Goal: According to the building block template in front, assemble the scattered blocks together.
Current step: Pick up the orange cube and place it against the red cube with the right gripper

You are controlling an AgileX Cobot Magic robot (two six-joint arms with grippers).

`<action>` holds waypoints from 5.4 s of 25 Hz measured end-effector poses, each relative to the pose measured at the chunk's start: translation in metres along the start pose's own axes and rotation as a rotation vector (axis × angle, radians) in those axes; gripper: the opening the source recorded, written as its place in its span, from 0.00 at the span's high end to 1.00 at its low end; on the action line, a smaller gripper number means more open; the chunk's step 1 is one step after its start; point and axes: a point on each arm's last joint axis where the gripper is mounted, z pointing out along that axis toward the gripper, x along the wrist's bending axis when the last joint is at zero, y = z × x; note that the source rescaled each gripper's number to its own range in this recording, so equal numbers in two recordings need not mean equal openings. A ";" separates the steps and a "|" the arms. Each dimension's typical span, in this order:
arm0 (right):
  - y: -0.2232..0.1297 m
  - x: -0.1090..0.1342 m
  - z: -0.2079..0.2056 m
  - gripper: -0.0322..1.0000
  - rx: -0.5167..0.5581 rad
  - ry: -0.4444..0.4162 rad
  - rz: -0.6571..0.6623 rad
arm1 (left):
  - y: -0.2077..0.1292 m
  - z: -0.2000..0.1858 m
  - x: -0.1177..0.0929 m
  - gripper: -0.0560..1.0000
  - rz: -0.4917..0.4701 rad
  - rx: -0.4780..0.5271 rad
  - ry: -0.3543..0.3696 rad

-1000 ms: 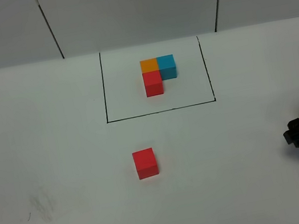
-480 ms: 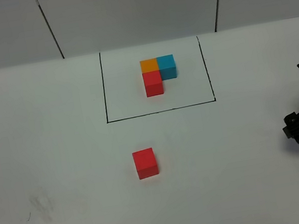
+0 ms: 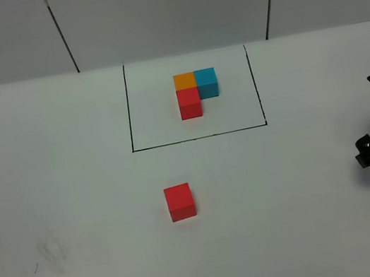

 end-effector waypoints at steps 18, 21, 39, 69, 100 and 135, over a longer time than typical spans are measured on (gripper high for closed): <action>-0.002 0.000 0.014 0.27 -0.010 -0.016 -0.236 | 0.000 0.000 0.000 0.94 0.000 0.000 0.000; -0.001 0.000 0.014 0.38 -0.011 -0.019 -0.255 | 0.000 0.000 0.000 0.94 0.000 0.000 0.000; -0.001 0.001 0.023 0.47 -0.032 -0.006 -0.302 | 0.000 0.000 0.000 0.94 0.000 0.000 0.000; 0.026 0.004 -0.110 0.50 -0.156 -0.115 -0.205 | 0.000 0.000 0.000 0.94 0.000 0.000 0.000; 0.069 0.051 -0.145 0.50 -0.310 0.232 -0.795 | 0.000 0.000 0.000 0.94 0.000 0.000 0.000; 0.080 0.093 -0.098 0.50 -0.475 0.199 -1.626 | 0.000 0.000 0.000 0.94 0.000 0.000 0.000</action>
